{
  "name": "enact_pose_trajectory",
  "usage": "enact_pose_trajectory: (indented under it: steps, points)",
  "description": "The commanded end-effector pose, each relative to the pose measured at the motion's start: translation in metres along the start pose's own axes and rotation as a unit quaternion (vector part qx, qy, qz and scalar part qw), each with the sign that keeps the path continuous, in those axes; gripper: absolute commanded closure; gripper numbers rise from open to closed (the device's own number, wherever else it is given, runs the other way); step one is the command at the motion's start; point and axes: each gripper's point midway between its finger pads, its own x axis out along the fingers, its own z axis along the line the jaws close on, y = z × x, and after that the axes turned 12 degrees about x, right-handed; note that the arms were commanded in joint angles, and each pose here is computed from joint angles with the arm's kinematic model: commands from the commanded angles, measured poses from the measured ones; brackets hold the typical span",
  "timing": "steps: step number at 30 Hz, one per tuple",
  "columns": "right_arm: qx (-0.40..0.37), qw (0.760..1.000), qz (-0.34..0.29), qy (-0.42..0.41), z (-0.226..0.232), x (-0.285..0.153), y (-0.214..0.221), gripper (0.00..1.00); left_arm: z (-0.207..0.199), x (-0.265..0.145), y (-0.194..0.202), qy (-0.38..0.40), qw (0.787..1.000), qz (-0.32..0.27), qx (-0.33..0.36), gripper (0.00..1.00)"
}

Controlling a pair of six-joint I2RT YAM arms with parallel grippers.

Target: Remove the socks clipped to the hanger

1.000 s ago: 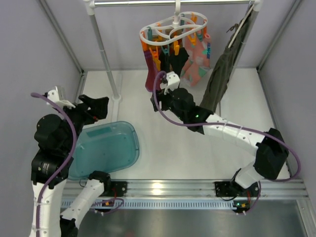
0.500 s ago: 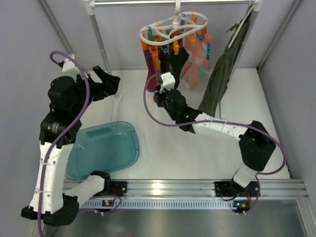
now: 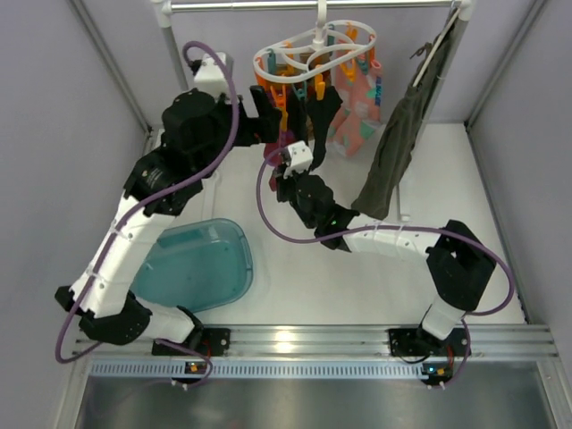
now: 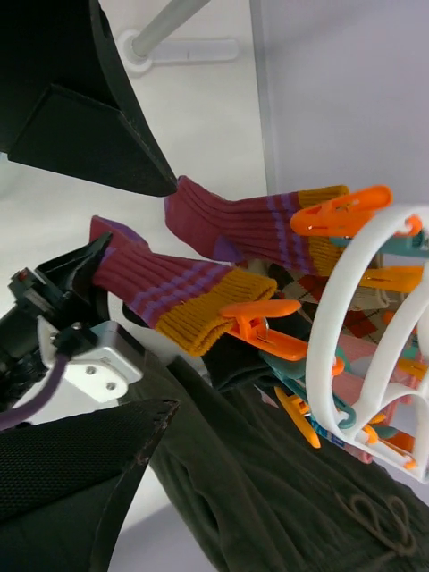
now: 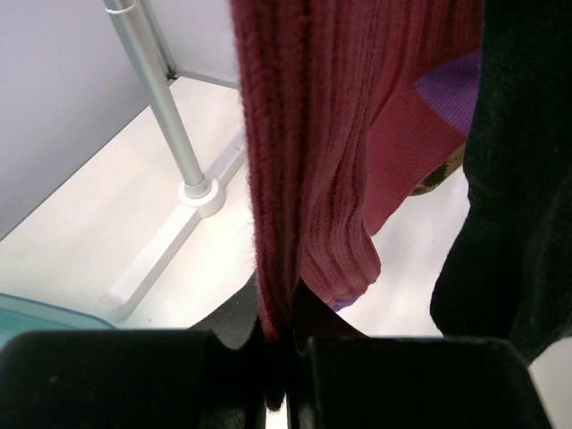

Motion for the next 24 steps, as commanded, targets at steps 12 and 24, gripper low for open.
enact_pose_trajectory:
  steps: [12, 24]
  points:
    - [0.03, 0.997, -0.026, -0.067, 0.036, -0.018, -0.026, 1.0, -0.01, 0.06, -0.019, -0.077, 0.992, -0.04, 0.094, 0.28]
    - [0.025, 0.995, -0.02, -0.091, 0.048, -0.027, -0.022, 1.0, -0.02, 0.085, -0.03, -0.076, 0.988, -0.065, 0.116, 0.4]
